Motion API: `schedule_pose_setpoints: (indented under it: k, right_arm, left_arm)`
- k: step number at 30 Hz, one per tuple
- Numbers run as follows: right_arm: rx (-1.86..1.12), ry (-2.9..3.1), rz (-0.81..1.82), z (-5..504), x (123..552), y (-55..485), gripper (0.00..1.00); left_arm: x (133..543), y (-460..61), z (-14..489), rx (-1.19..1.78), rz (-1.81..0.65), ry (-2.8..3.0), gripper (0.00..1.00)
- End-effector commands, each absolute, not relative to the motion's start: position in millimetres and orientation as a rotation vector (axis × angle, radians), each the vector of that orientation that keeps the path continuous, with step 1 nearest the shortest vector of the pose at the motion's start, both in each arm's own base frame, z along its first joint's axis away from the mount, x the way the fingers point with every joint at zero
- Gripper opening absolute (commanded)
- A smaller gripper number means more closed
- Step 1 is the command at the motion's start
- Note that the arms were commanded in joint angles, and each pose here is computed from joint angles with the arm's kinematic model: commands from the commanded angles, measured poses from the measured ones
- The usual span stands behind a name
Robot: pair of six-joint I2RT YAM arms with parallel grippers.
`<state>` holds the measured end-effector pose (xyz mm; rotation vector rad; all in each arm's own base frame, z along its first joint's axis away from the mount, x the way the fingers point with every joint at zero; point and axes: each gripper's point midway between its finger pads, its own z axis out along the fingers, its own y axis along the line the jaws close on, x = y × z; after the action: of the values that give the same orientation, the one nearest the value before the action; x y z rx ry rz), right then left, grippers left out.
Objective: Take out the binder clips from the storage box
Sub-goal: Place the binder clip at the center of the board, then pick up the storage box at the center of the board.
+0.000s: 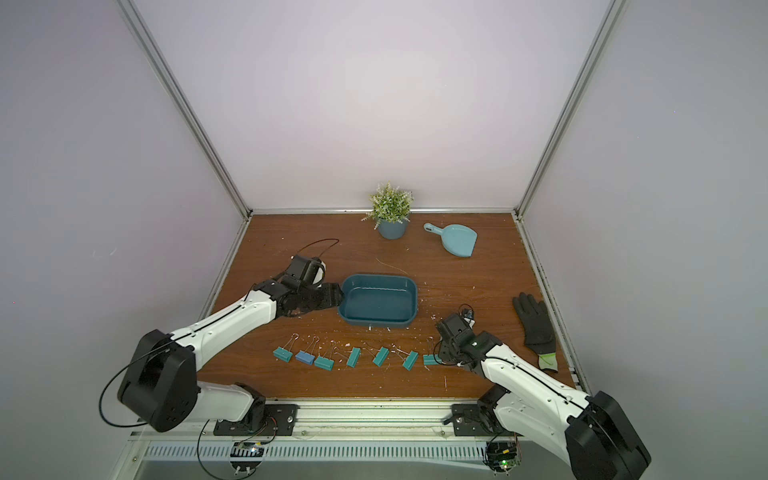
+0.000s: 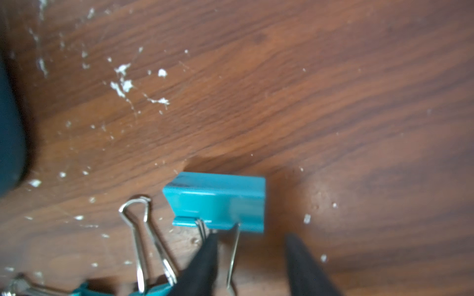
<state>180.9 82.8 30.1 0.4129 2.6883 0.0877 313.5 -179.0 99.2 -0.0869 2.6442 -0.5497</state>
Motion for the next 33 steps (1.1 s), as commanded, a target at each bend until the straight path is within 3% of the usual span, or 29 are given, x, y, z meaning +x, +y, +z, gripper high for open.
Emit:
schedule_pose_setpoints:
  k: [1, 4, 7, 13, 22, 33]
  right_arm:
    - [0.391, 2.645, 0.125, 59.7, 194.1, 90.4, 0.72]
    - [0.372, 2.609, 0.116, 85.5, 204.0, 92.1, 0.99]
    - [0.331, 2.577, 0.116, 108.4, 215.4, 97.3, 0.99]
    - [0.291, 2.529, 0.123, 137.5, 233.8, 106.6, 0.99]
    - [0.263, 2.477, 0.173, 152.6, 245.3, 115.7, 0.99]
    - [0.253, 2.359, 0.304, 170.8, 254.0, 125.9, 0.99]
  left_arm:
    - [313.4, -188.8, 97.7, 0.01, -0.552, 2.695, 0.7]
    - [317.8, -190.8, 88.2, 0.033, -0.52, 2.742, 0.59]
    - [321.4, -190.8, 77.8, 0.048, -0.477, 2.79, 0.55]
    - [320.5, -192.6, 57.4, 0.057, -0.446, 2.866, 0.36]
    - [327.1, -192.7, 60.3, 0.039, -0.409, 2.845, 0.01]
    - [350.9, -181.3, 152.7, -0.041, -0.478, 2.339, 0.0]
